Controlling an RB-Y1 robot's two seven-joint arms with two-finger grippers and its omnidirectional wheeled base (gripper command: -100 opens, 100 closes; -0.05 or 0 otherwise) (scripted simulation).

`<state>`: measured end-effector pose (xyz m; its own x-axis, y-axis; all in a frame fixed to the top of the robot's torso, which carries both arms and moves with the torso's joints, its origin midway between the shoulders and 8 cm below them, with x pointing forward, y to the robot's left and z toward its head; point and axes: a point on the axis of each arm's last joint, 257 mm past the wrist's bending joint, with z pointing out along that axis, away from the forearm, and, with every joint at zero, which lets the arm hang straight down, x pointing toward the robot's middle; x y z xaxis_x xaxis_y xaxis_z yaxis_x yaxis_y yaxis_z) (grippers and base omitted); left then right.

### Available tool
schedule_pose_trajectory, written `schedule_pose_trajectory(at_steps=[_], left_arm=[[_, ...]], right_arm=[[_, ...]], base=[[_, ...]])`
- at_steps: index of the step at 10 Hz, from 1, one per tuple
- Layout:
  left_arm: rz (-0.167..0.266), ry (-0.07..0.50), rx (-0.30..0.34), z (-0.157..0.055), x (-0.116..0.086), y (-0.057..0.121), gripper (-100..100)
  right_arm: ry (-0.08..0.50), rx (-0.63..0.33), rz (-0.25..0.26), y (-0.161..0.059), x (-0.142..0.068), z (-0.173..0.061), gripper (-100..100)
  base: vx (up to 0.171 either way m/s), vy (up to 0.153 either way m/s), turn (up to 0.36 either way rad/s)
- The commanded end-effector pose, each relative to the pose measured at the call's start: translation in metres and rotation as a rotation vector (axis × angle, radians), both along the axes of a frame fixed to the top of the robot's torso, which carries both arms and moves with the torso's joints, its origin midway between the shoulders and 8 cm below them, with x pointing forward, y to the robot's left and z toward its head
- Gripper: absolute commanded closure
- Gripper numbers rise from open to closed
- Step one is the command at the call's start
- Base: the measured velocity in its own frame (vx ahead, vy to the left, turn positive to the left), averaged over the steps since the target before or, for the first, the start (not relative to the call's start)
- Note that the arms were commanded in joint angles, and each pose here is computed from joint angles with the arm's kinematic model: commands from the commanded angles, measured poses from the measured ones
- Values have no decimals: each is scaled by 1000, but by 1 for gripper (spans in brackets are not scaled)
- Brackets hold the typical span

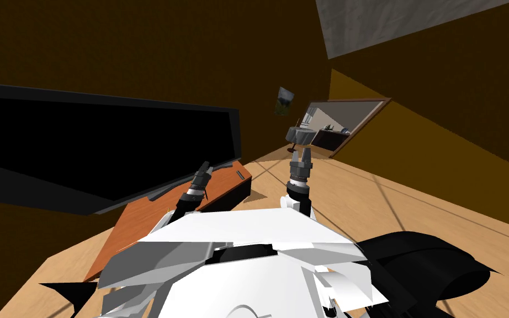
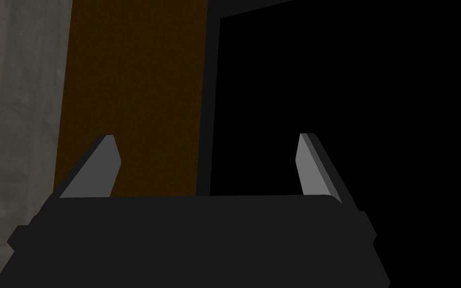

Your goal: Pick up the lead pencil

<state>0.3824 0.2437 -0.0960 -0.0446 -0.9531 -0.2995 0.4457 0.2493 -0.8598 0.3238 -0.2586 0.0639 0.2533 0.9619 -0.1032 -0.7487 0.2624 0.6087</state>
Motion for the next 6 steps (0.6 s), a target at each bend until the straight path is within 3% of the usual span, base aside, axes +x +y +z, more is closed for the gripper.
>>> schedule_pose_trajectory(at_steps=[1, 2, 3, 4, 5, 6], left_arm=[[-17, 37, 11, -16, 1, -1, -100], [-45, 90, 28, -41, 0, -2, -100], [-45, 91, 28, -41, 0, -2, -100], [-76, 134, 42, -60, -3, -5, -100], [-72, 149, 43, -67, -2, -3, -100], [-98, 211, 57, -95, -6, -2, -100]], right_arm=[[0, 0, 0, 0, 0, 0, 0], [0, 0, 0, 0, 0, 0, 0], [0, 0, 0, 0, 0, 0, 0], [0, 0, 0, 0, 0, 0, 0], [0, 0, 0, 0, 0, 0, 0], [0, 0, 0, 0, 0, 0, 0]], base=[[19, -3, -39], [23, -4, -65], [17, -3, -45], [20, -4, -108], [18, 0, -46], [26, 0, -104]])
